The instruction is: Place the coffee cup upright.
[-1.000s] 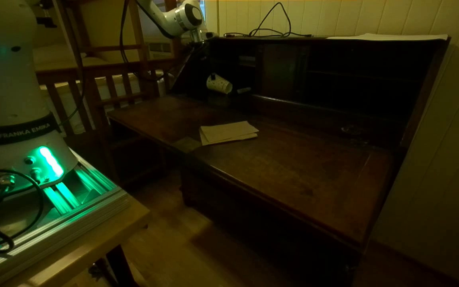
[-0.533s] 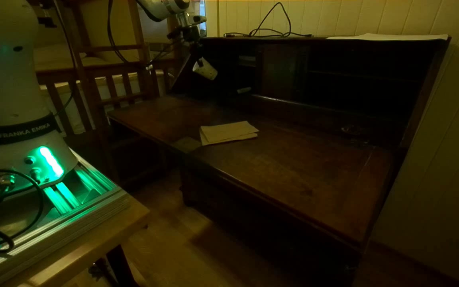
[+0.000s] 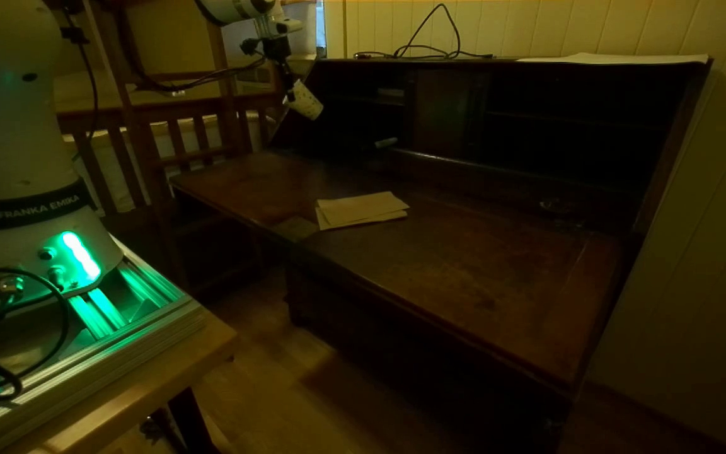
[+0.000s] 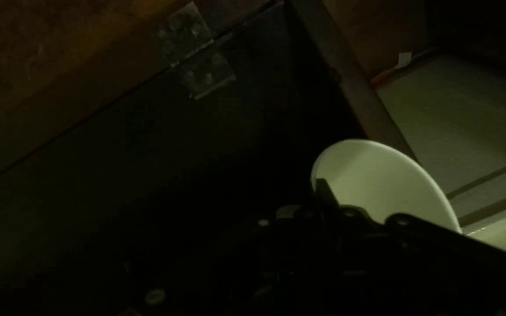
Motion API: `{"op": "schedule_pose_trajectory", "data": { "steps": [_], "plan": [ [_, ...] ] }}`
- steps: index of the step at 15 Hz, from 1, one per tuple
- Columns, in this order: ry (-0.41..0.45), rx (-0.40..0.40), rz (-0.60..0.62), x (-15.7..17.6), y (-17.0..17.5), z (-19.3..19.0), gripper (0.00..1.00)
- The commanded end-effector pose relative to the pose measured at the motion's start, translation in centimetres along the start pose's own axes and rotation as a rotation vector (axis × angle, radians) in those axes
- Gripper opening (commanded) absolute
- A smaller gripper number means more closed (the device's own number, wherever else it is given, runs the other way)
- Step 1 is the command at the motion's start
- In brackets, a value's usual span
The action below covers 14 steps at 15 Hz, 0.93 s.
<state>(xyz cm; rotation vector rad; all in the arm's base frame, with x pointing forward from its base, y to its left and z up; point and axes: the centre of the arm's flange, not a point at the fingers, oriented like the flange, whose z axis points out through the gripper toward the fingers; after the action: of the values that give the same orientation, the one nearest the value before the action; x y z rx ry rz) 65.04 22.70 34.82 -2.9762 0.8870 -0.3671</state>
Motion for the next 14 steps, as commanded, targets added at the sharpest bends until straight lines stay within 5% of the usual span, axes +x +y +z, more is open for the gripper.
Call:
{"op": "schedule_pose_trajectory", "data": {
  "steps": [1, 3, 4, 8, 14],
  "plan": [
    [0.015, 0.056, 0.189, -6.8, 5.0, -0.7, 0.01],
    [0.062, 0.076, 0.263, -8.6, 5.9, -0.9, 0.01],
    [0.014, 0.056, 0.194, -4.3, 1.8, 0.4, 0.03],
    [0.012, 0.121, 0.266, -5.8, 3.4, -0.6, 0.01],
    [-0.063, 0.374, 0.55, -6.4, 13.5, -3.1, 0.01]
  ]
}}
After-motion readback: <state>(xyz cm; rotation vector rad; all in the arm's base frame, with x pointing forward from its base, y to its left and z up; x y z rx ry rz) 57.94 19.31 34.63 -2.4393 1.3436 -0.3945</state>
